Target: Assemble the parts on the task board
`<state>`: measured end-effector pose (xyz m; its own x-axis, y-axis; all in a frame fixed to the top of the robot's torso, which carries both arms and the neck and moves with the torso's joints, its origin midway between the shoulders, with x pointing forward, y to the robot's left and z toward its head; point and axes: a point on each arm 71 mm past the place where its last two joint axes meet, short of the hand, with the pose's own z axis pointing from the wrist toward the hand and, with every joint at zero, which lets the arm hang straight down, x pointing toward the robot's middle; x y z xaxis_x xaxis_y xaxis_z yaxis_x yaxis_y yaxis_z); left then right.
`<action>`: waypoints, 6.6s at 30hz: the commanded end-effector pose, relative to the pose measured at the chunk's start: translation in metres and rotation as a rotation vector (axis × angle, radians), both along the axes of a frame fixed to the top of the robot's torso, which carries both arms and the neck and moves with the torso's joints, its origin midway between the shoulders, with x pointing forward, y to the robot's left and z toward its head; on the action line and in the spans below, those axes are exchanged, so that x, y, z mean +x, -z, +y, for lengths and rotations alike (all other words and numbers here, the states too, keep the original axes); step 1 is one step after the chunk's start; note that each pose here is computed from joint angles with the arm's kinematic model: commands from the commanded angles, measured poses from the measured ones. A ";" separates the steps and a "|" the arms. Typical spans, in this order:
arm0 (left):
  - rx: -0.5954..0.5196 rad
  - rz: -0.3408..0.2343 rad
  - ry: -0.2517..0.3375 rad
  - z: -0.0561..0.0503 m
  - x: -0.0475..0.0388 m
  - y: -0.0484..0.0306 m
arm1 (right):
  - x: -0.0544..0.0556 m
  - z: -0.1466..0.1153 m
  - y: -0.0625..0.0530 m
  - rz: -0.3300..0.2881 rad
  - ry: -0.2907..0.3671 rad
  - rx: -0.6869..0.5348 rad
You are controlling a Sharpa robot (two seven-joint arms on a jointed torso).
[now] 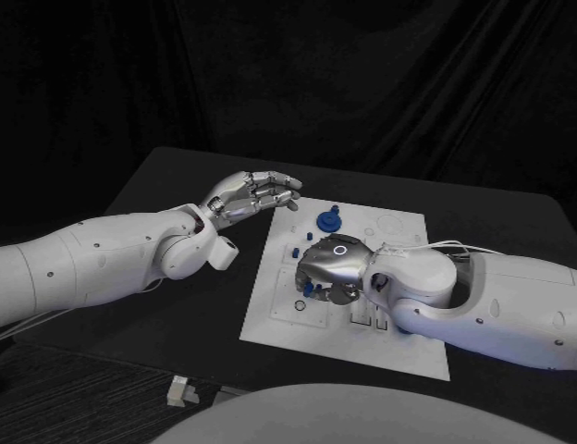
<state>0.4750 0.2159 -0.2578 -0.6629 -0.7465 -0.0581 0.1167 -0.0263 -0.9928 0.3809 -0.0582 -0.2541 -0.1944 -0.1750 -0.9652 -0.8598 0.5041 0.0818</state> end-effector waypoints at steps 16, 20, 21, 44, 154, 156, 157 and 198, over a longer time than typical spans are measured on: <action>-0.016 0.013 0.015 -0.003 -0.0039 0.0058 | -0.009 0.007 0.003 -0.007 -0.014 0.022; -0.015 0.015 0.014 -0.002 -0.0039 0.0063 | -0.010 0.008 0.005 -0.005 -0.016 0.025; -0.014 0.016 0.014 -0.002 -0.0039 0.0064 | -0.010 0.009 0.005 -0.004 -0.016 0.025; -0.007 0.028 0.017 -0.002 -0.0036 0.0086 | -0.015 0.009 0.012 0.019 -0.011 0.008; 0.008 0.045 -0.005 0.013 -0.0064 0.0133 | 0.005 -0.196 -0.003 0.430 0.880 -0.239; 0.008 0.045 -0.005 0.013 -0.0064 0.0134 | 0.005 -0.195 -0.002 0.432 0.879 -0.241; 0.008 0.046 -0.005 0.013 -0.0064 0.0134 | 0.005 -0.195 -0.001 0.434 0.878 -0.242; 0.020 0.074 0.006 0.015 -0.0068 0.0166 | -0.004 -0.178 0.037 0.505 0.865 -0.376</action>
<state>0.4694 0.2327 -0.2743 -0.6588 -0.7514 -0.0380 0.0495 0.0071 -0.9987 0.3792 -0.2325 -0.2856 -0.7317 -0.0224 -0.6813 -0.1234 0.9873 0.1001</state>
